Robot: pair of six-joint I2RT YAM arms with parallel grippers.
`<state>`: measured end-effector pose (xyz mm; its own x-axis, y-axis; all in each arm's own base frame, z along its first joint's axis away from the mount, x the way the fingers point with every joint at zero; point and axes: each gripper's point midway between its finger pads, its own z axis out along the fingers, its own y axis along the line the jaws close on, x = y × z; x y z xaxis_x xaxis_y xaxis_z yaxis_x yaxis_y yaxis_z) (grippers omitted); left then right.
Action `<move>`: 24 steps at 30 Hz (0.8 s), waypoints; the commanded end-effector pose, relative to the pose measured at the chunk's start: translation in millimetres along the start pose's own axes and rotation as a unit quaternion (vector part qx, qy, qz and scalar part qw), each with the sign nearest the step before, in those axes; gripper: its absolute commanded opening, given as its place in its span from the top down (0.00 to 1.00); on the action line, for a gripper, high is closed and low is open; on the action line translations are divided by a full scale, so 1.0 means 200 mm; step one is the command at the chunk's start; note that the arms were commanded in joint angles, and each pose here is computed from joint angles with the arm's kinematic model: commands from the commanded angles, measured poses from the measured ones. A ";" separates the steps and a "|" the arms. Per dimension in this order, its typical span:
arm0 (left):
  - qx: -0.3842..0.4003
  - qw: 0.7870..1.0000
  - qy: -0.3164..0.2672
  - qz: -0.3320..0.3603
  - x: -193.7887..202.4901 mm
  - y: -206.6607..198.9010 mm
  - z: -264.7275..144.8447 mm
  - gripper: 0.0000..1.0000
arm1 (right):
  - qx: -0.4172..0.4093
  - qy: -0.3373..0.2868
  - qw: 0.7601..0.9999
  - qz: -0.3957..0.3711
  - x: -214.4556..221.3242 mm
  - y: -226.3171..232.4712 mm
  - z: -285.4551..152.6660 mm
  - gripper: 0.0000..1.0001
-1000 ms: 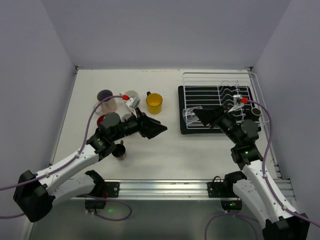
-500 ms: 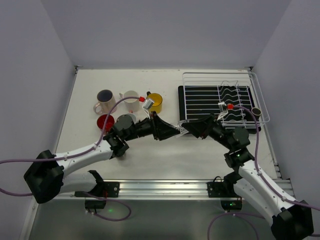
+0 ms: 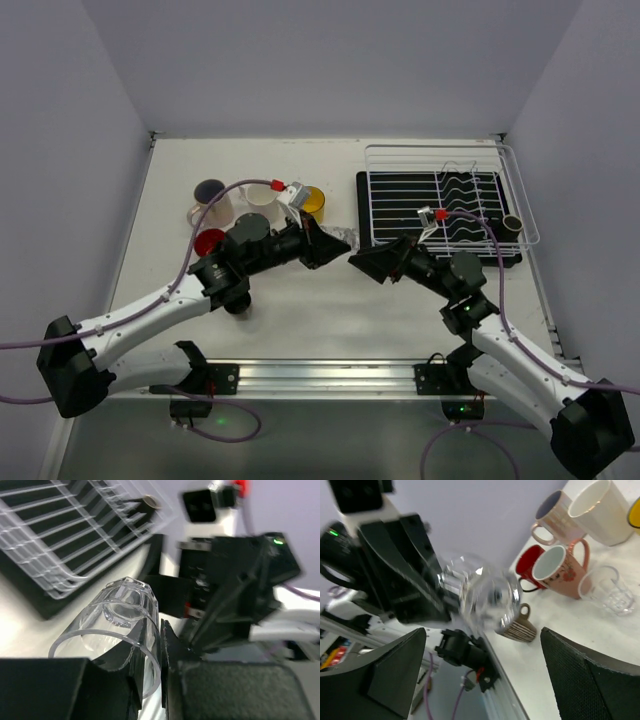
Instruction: Unload the cups from the dish rack
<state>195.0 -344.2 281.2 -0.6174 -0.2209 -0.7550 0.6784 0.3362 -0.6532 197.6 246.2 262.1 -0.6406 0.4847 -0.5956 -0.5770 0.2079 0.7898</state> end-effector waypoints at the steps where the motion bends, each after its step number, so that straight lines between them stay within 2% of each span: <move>1: -0.188 0.976 0.017 0.106 -0.14 0.22 -0.17 1.00 | 0.044 0.005 0.997 -0.061 -0.04 -0.02 -0.01 0.01; 2: -0.251 0.957 0.077 0.121 -0.04 0.36 -0.24 1.00 | 0.062 -0.002 0.996 -0.070 -0.06 -0.04 -0.01 0.01; 3: -0.293 0.943 0.085 0.132 -0.06 0.42 -0.28 1.00 | 0.066 -0.008 0.994 -0.084 -0.10 -0.01 -0.02 0.01; 4: -0.309 0.936 0.095 0.139 -0.08 0.43 -0.30 1.00 | 0.094 0.003 0.991 -0.096 -0.08 -0.07 -0.04 0.01; 5: -0.336 0.919 0.140 0.148 -0.01 0.51 -0.33 1.00 | 0.114 -0.006 0.988 -0.103 -0.10 -0.09 -0.05 0.01; 8: -0.385 0.889 0.181 0.170 0.03 0.63 -0.35 1.00 | 0.146 -0.013 0.981 -0.126 -0.14 -0.12 -0.09 0.01; 11: -0.407 0.869 0.217 0.181 0.06 0.74 -0.32 1.00 | 0.168 -0.029 0.975 -0.143 -0.17 -0.13 -0.13 0.01; 18: -0.415 0.866 0.236 0.147 0.03 0.93 -0.27 1.00 | 0.204 -0.040 0.964 -0.164 -0.19 -0.19 -0.19 0.01; 24: -0.409 0.865 0.255 0.142 0.05 0.99 -0.22 1.00 | 0.204 -0.037 0.965 -0.163 -0.17 -0.22 -0.18 0.01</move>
<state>297.7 -227.0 131.1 -0.7460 0.3123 -0.5882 0.3962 0.9180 -0.0150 222.7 192.3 237.6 -0.4460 0.3959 -0.8028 -0.4772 0.6536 0.5874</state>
